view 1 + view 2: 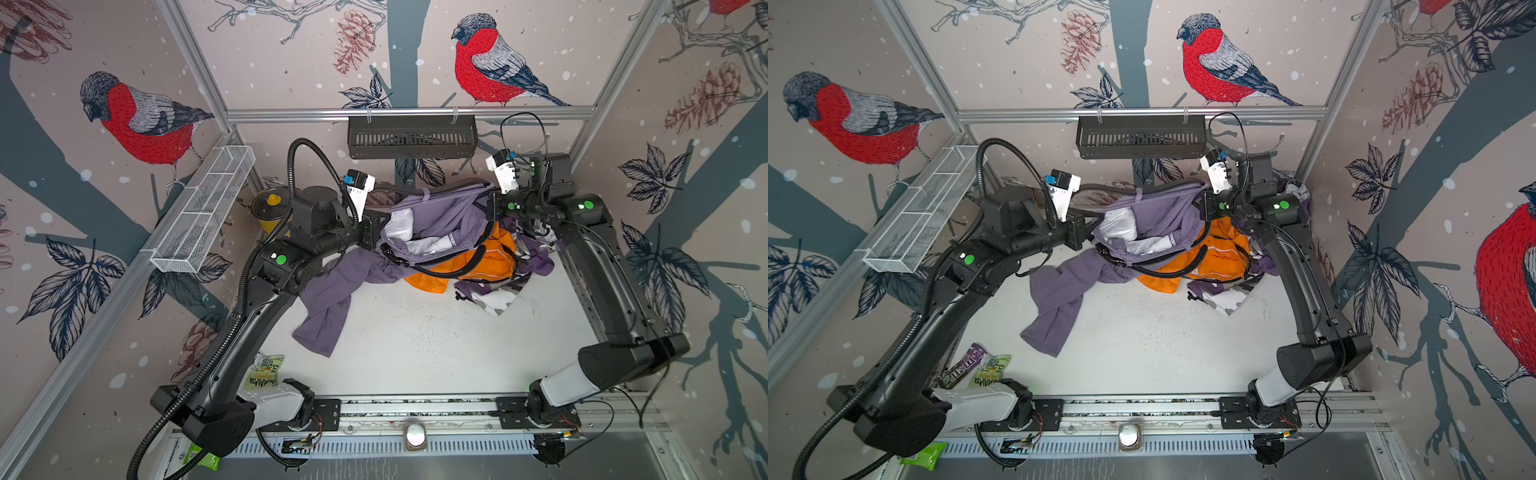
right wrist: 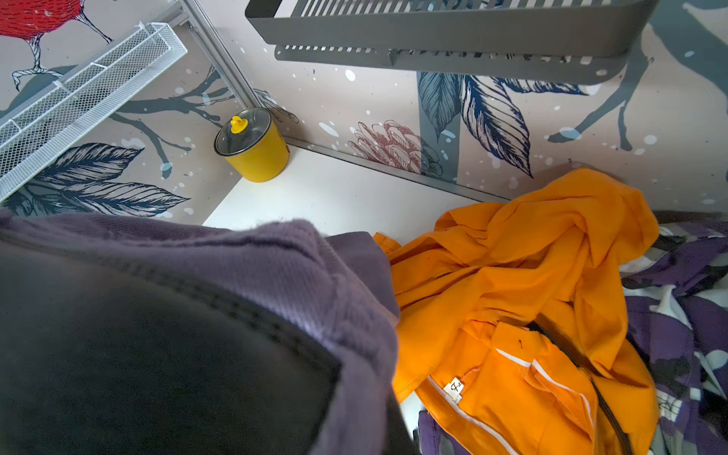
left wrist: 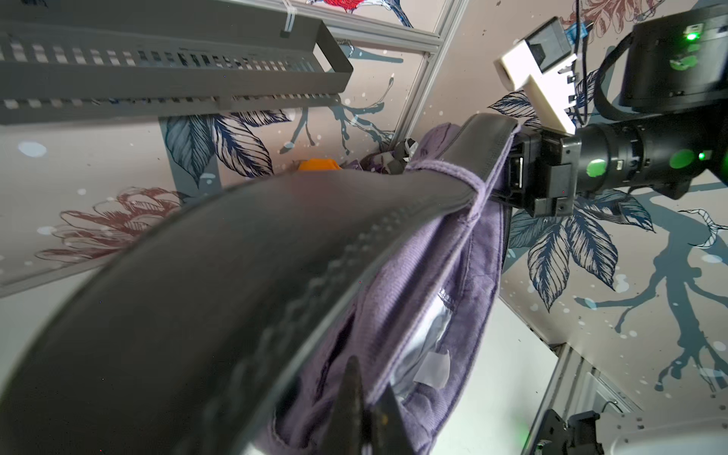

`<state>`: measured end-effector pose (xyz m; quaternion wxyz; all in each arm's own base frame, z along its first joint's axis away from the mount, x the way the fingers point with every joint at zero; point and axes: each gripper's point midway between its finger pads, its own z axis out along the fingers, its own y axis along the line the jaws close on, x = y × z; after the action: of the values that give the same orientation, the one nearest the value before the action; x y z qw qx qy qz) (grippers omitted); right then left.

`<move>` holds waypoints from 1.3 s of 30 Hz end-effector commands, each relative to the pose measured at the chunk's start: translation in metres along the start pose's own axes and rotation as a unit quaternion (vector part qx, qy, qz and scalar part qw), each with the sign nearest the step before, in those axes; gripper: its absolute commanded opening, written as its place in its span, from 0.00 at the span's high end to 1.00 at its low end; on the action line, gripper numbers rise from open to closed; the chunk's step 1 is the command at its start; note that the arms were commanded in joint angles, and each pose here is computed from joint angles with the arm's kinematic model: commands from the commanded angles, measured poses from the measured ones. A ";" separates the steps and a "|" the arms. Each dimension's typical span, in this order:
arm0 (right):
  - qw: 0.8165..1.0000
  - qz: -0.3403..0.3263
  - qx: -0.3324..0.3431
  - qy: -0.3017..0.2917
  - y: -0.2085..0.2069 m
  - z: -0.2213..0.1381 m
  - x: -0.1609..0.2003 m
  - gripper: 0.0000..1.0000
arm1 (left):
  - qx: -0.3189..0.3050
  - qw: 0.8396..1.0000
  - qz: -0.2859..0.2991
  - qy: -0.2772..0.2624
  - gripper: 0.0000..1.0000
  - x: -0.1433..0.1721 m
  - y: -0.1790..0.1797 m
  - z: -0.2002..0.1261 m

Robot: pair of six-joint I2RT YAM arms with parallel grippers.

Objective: Remove the belt from the trousers
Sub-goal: Adjust the trousers at the center of the board.

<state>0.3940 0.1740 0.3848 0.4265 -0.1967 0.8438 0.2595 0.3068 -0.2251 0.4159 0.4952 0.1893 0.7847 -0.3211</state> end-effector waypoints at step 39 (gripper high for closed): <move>0.965 -0.246 -0.044 0.082 0.137 0.159 0.267 0.01 | 0.001 0.950 -0.275 0.146 1.00 0.167 0.091 0.137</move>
<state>0.2636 0.3380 0.1224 0.3778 -0.4197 0.8094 0.1611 0.3713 -0.2518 0.1784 0.2461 0.0056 0.8873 -0.3899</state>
